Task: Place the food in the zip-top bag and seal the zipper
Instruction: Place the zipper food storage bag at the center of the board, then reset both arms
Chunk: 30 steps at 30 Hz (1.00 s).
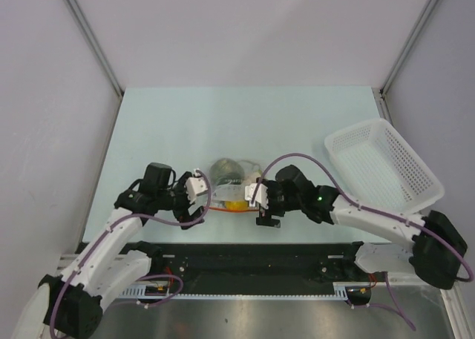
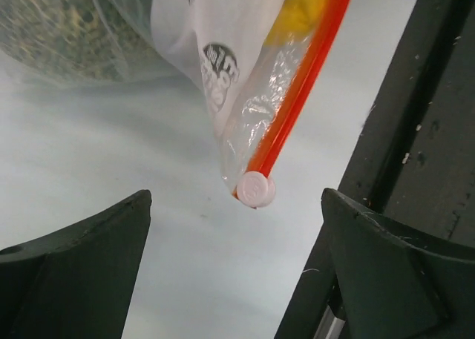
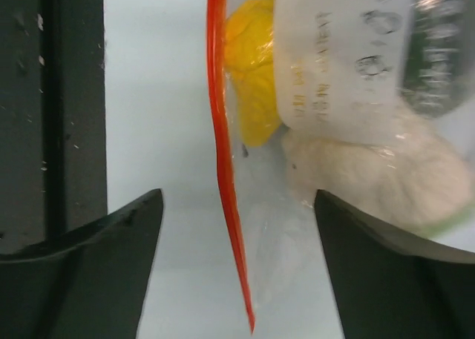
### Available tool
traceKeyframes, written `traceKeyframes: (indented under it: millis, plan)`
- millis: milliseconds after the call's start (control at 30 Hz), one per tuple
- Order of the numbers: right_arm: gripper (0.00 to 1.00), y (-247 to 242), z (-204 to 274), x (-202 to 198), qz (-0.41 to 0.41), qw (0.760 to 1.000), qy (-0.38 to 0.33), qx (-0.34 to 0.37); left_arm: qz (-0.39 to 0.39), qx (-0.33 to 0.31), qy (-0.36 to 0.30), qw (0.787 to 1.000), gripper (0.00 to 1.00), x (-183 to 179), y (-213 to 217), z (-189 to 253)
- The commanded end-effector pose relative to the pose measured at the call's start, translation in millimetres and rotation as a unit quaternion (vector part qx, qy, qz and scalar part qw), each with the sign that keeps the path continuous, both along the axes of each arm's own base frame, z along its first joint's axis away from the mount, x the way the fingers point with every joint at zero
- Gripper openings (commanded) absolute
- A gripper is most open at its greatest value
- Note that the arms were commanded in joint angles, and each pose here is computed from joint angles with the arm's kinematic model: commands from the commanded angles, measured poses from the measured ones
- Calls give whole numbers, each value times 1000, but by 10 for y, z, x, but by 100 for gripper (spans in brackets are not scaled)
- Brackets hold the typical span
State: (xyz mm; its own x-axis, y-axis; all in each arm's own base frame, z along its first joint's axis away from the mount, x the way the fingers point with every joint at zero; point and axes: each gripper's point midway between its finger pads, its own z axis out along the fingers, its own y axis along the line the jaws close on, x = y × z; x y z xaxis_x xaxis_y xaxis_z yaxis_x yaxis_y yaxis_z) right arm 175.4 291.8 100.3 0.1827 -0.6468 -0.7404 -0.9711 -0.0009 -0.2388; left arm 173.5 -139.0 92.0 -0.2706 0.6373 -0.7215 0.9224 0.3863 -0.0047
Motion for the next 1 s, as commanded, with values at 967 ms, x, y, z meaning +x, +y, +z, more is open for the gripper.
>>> traceKeyframes:
  millis: [967]
  plan:
    - [100, -2002, 1459, 1740, -508, 822, 106, 234, 389, -116, 64, 912, 100, 1532, 409, 1302]
